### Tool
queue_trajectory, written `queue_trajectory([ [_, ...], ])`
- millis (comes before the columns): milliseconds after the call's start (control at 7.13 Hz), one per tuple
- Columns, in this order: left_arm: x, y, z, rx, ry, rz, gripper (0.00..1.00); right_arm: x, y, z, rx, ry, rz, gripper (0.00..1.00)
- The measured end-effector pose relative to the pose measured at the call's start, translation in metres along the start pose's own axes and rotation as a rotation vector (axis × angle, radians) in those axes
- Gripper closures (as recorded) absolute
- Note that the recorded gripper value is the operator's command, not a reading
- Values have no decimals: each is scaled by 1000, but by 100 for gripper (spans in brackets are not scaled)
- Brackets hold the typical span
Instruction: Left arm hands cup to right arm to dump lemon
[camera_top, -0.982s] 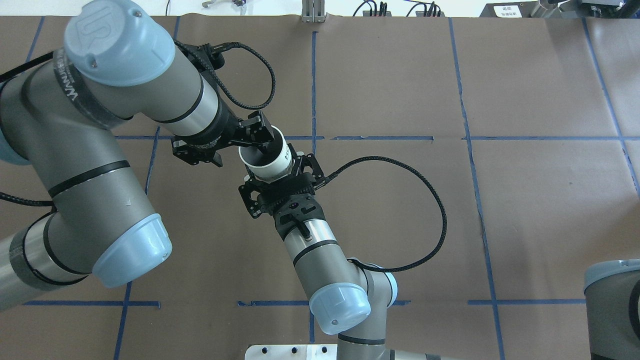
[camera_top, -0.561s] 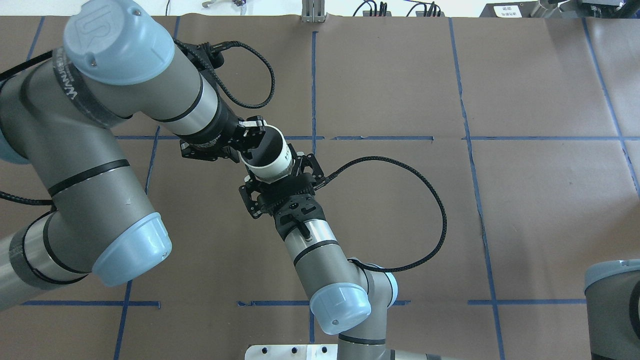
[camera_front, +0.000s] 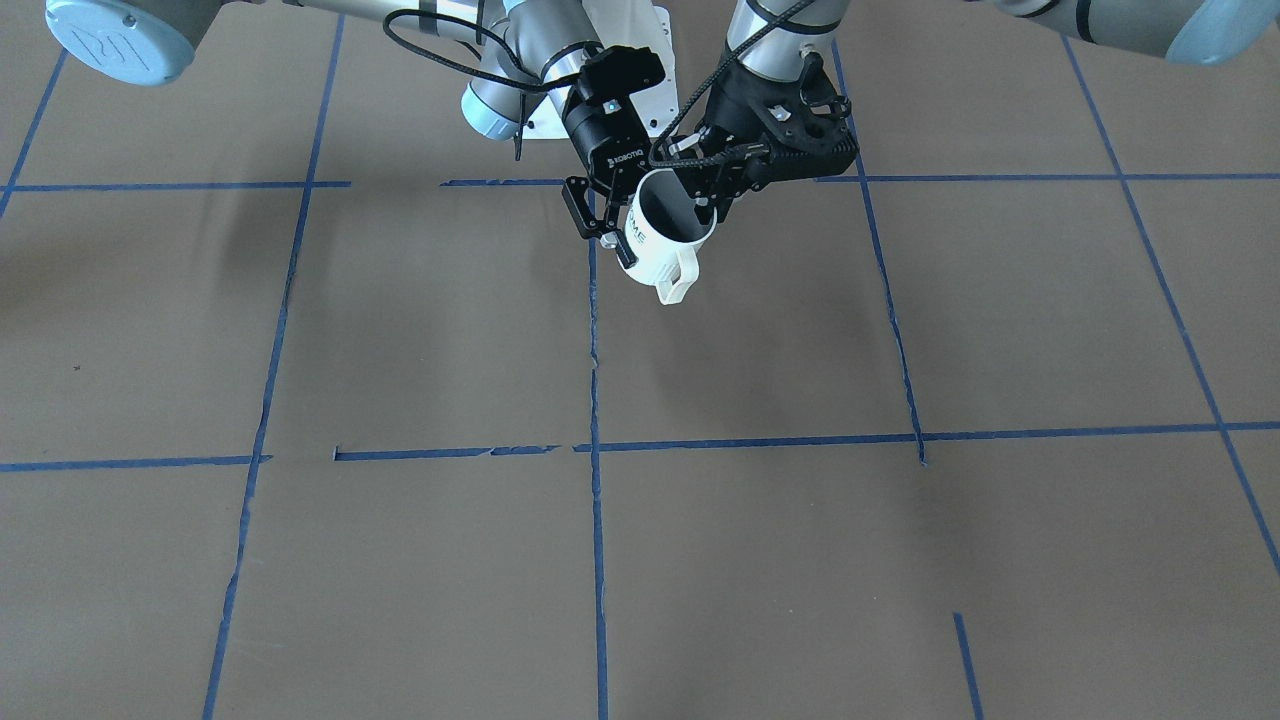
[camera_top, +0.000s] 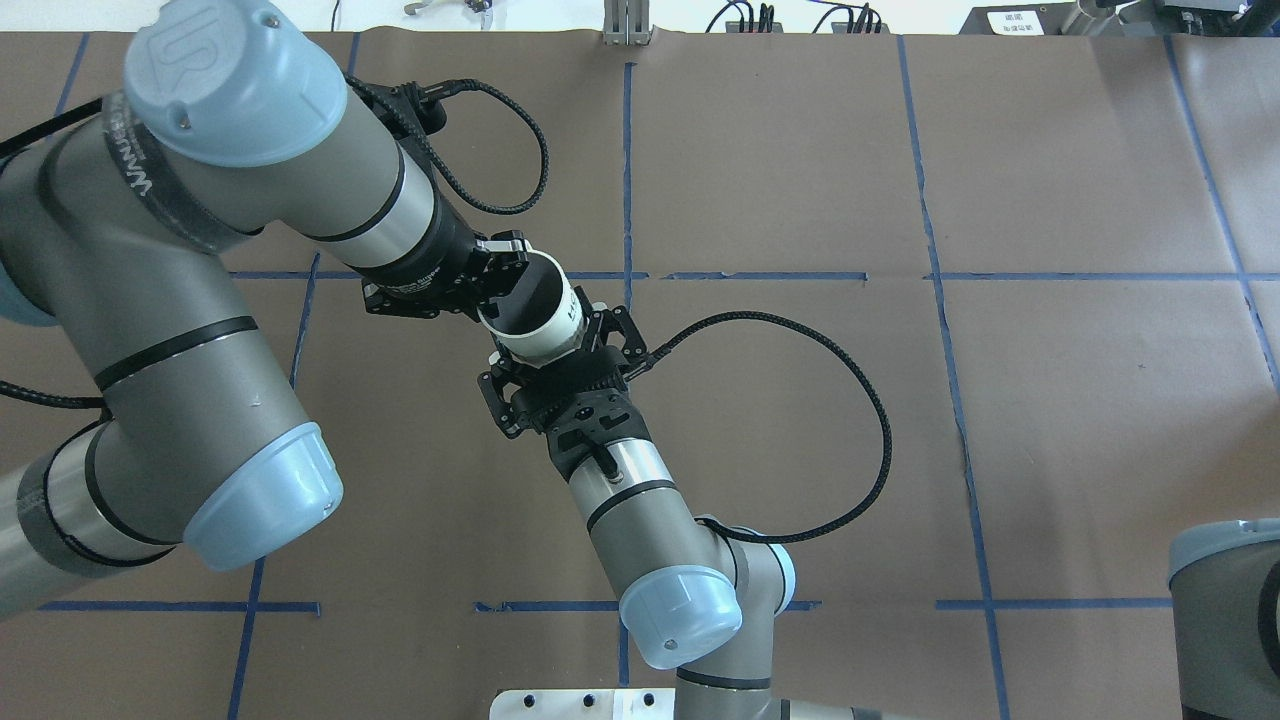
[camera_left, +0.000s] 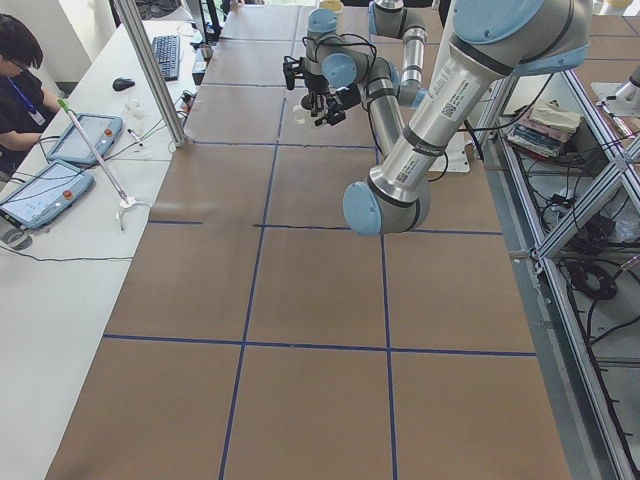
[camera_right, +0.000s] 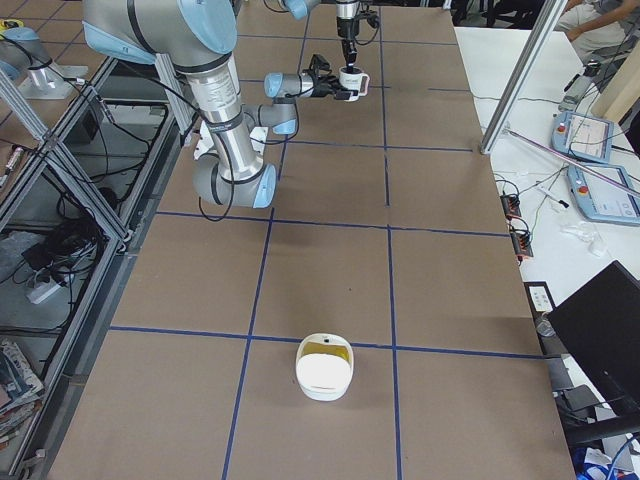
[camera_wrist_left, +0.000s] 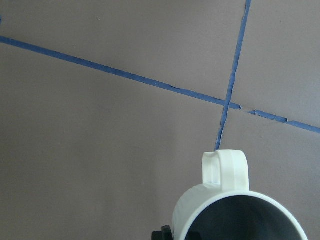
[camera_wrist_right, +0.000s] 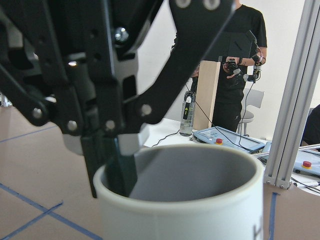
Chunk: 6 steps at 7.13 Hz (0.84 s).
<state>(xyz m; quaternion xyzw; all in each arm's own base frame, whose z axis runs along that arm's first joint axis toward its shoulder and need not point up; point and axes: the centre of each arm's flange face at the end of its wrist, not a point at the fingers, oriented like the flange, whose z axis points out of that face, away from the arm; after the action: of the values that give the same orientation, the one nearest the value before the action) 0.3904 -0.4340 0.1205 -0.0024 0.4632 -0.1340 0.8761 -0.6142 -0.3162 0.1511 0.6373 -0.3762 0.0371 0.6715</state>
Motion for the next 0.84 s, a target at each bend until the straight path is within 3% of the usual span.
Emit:
queue_trajectory([
  [842, -5, -17, 0, 18, -10, -14, 100, 3, 3, -1, -1, 3, -19, 0],
])
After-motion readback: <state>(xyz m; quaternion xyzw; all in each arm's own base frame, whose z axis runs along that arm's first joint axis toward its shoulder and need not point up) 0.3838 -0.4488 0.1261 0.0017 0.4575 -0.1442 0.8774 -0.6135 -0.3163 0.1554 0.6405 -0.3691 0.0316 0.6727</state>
